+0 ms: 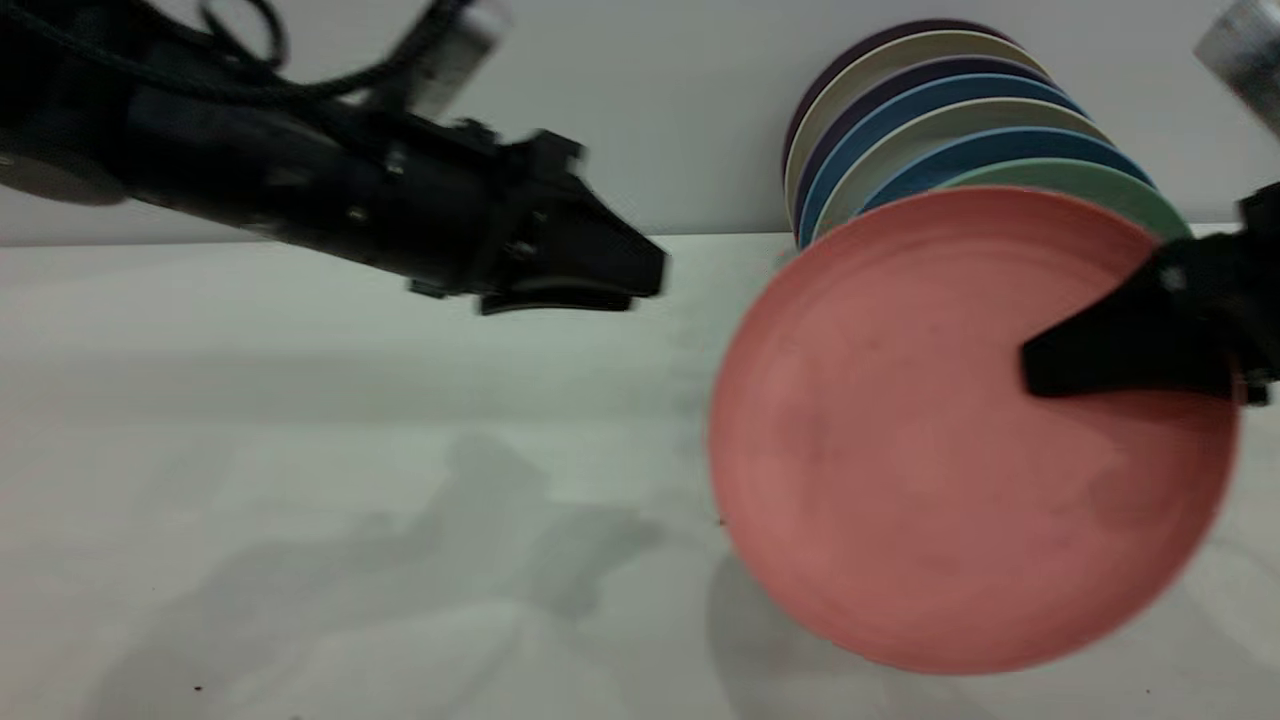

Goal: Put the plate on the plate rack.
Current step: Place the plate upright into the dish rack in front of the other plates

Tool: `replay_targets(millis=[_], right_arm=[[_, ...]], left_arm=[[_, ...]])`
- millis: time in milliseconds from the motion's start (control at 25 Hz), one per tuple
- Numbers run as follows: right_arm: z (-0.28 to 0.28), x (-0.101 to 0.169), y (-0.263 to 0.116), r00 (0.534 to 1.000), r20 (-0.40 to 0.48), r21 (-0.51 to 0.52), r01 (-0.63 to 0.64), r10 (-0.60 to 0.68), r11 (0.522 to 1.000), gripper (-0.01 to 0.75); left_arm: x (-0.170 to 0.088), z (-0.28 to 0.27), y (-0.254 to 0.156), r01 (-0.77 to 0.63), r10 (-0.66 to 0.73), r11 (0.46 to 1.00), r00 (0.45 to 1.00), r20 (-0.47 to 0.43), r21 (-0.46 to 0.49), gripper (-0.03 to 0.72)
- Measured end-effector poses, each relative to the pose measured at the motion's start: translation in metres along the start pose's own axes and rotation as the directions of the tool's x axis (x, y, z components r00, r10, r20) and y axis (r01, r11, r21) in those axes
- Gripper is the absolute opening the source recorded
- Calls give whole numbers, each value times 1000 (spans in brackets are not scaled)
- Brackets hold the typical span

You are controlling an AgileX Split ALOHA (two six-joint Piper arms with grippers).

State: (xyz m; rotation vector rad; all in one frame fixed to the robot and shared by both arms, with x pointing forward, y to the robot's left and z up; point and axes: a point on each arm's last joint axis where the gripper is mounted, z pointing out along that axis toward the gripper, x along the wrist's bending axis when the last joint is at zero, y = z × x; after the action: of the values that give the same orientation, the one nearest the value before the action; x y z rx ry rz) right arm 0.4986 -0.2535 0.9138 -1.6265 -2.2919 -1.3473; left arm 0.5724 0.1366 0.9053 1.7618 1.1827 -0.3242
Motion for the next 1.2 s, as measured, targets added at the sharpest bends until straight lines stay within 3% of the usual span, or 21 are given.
replay_targets(millis=[200, 320, 440, 640, 760, 920, 1200], right_arm=[[-27, -4, 7, 963, 59, -17, 265, -264, 964, 162], [-37, 4, 11, 865, 72, 1, 498, -497, 867, 162], [-45, 7, 22, 792, 72, 37, 605, -606, 795, 162], [-53, 6, 47, 602, 30, 133, 789, -798, 600, 162], [-56, 12, 67, 489, 18, 156, 860, -872, 486, 162], [-56, 20, 93, 379, 34, 162, 911, -925, 380, 162], [-49, 9, 124, 326, 78, 180, 925, -942, 335, 162]], left_arm=[[30, -27, 4, 69, -69, 998, 996, -63, -4, 411], [40, -37, 4, 69, -69, 998, 994, -80, 4, 423], [44, -42, 3, 62, -60, 998, 994, -87, 17, 424], [45, -43, 1, 44, -41, 998, 995, -88, 40, 426], [45, -43, 1, 42, -39, 998, 995, -88, 43, 426], [46, -43, 0, 40, -36, 998, 995, -93, 44, 426], [48, -43, 1, 39, -35, 998, 993, -113, 41, 426]])
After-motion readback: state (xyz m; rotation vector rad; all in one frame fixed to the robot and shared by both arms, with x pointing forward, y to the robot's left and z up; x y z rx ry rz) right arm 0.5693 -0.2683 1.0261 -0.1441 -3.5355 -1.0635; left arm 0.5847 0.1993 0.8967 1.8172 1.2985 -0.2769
